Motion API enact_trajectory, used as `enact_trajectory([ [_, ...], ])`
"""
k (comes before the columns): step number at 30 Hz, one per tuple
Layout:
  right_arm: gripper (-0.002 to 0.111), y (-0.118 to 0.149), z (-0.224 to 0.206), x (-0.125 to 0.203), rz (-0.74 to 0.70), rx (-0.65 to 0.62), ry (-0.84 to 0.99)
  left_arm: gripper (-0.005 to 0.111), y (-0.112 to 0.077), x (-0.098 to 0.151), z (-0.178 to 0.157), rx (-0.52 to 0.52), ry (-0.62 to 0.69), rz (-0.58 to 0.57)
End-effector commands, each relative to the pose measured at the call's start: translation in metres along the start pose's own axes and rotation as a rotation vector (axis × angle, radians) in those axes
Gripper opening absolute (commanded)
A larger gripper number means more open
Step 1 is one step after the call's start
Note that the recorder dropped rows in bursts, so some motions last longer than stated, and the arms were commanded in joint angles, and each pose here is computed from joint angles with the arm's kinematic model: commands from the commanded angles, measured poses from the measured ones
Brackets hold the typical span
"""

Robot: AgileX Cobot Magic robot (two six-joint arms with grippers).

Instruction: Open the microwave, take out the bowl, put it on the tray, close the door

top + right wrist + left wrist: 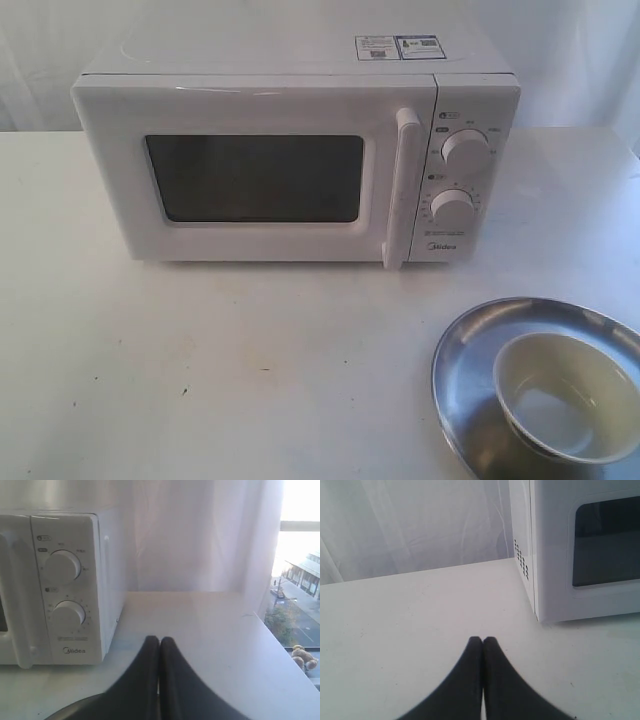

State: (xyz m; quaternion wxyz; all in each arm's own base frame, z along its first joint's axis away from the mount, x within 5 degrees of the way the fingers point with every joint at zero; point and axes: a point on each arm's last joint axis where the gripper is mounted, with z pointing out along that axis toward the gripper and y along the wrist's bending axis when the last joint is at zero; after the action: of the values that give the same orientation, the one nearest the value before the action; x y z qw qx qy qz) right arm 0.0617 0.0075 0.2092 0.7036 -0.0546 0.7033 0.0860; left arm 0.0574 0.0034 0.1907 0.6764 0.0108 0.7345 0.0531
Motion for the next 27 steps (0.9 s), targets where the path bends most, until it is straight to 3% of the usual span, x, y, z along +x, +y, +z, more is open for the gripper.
enact_trajectory([
  [1, 0.0, 0.0, 0.0, 0.001, 0.021, 0.001, 0.0, 0.0, 0.0, -0.001, 0.0, 0.003, -0.002, -0.006],
  [6, 0.0, 0.003, 0.0, 0.001, 0.007, -0.035, -0.005, 0.0, 0.0, -0.001, 0.0, 0.003, -0.002, -0.006],
  [15, 0.0, -0.001, 0.0, 0.006, -0.048, 0.012, 0.048, 0.0, 0.0, -0.001, 0.0, 0.003, -0.002, -0.006],
  [19, 0.0, 0.003, -0.001, 0.009, -0.1, -0.037, 0.083, 0.0, 0.0, -0.001, 0.0, 0.003, -0.002, -0.006],
  [27, 0.0, 0.014, -0.006, -0.003, -0.096, -0.158, -0.074, 0.0, 0.0, -0.001, 0.0, 0.003, -0.002, -0.006],
])
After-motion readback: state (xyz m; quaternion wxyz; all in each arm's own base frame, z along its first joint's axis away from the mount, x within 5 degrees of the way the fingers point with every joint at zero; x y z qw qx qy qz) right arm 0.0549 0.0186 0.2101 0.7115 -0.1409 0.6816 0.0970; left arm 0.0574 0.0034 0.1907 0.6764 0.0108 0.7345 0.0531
